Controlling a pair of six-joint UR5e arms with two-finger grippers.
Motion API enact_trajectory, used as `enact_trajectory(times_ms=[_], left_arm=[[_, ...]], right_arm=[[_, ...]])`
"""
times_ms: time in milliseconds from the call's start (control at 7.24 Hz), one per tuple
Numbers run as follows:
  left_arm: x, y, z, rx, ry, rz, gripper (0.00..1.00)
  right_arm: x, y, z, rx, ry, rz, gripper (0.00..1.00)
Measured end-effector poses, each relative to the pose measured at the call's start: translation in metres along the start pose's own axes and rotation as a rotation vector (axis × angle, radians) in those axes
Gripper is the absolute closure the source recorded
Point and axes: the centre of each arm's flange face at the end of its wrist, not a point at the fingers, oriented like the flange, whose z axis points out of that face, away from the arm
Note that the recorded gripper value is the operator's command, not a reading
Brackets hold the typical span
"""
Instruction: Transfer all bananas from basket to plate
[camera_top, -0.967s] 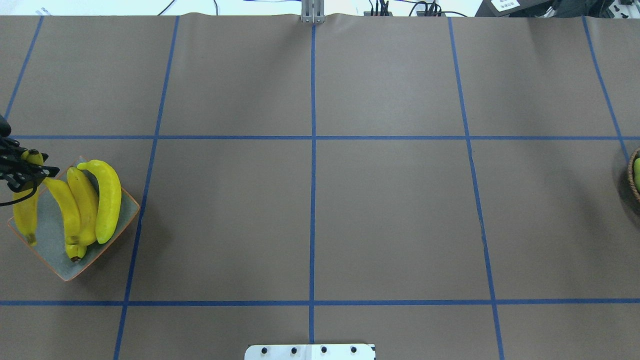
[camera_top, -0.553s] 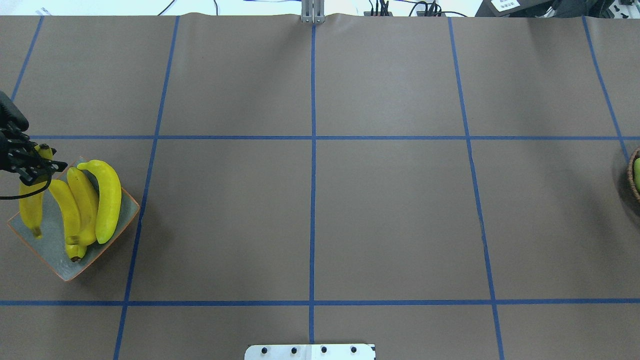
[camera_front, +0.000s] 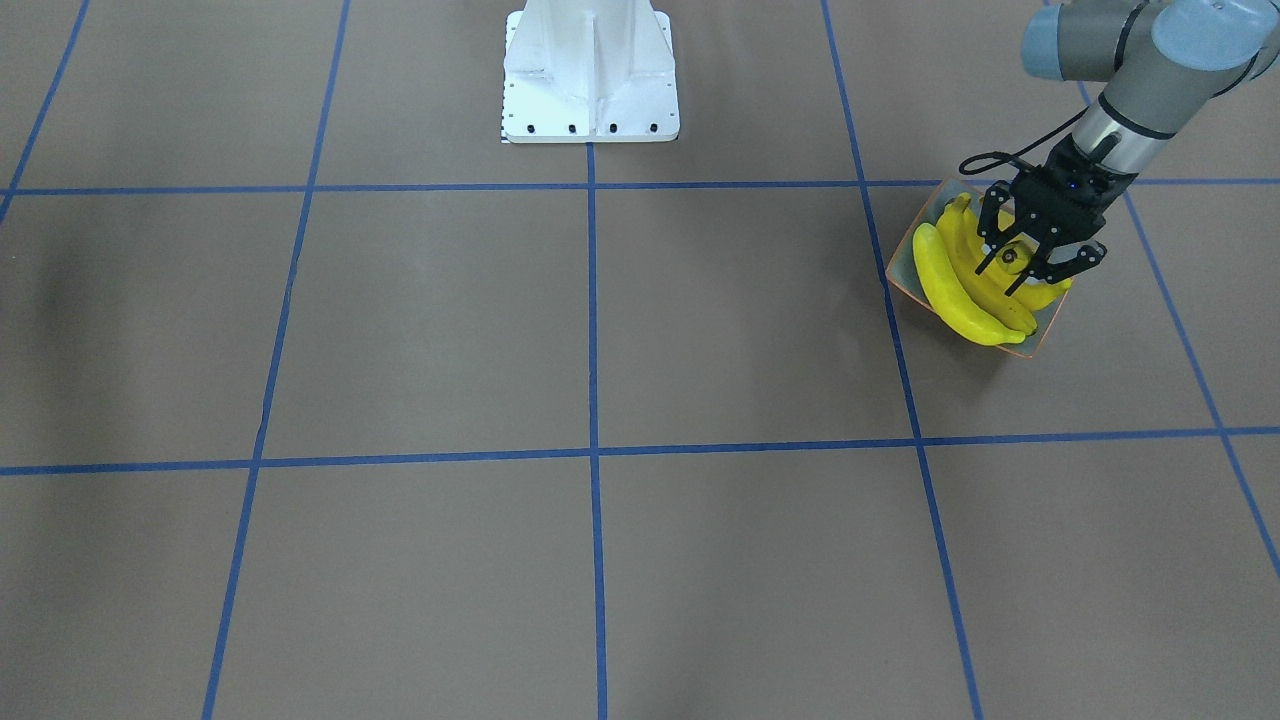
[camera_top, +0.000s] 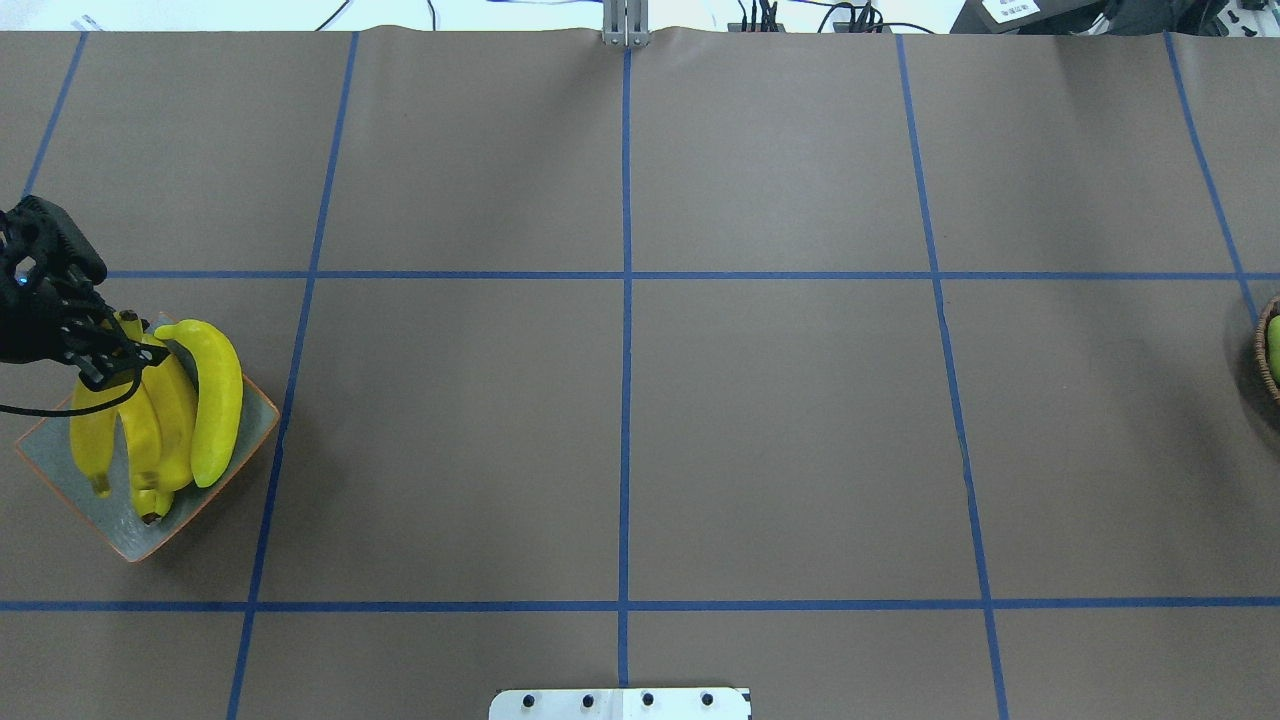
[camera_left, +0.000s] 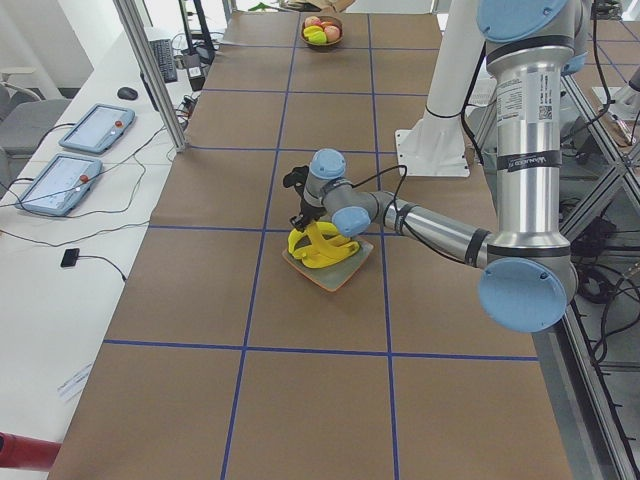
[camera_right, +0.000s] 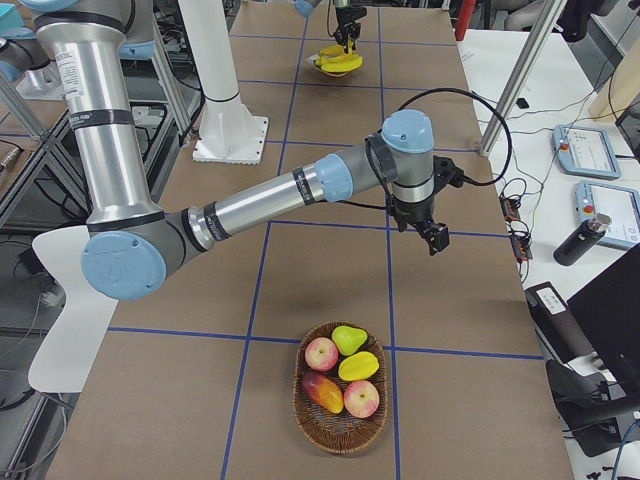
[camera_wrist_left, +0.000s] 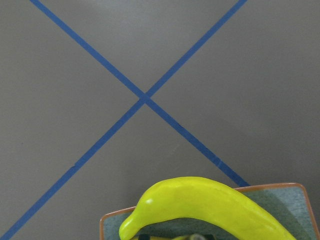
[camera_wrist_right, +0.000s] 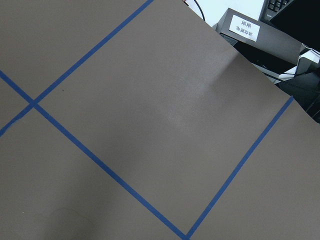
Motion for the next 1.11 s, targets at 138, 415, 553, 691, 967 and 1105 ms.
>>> enact_trajectory(times_ms=[138,415,553,691,967,1105], left_arm=[[0.001,-0.001,0.003,-0.002,0.003,0.002,0.1],[0.001,-0.003,0.005,-0.002,0.006,0.003,0.05],[0.001,-0.003,0.005,-0.001,0.006,0.004,0.04],[0.001,-0.004,0.005,0.0,0.006,0.003,0.01],[0.003,-0.007,0.001,0.007,0.013,-0.016,0.01],[-0.001,-0.007,-0.006,0.011,0.024,-0.082,0.01]], right_arm=[[0.0,0.0,0.0,0.0,0.0,0.001,0.0],[0.0,0.0,0.0,0.0,0.001,0.003,0.0],[0.0,0.0,0.0,0.001,0.0,0.003,0.0],[0.0,0.0,-0.001,0.001,0.0,0.004,0.0],[0.001,0.001,0.0,-0.001,0.001,0.012,0.0],[0.007,0.006,0.002,-0.011,0.002,0.036,0.0]])
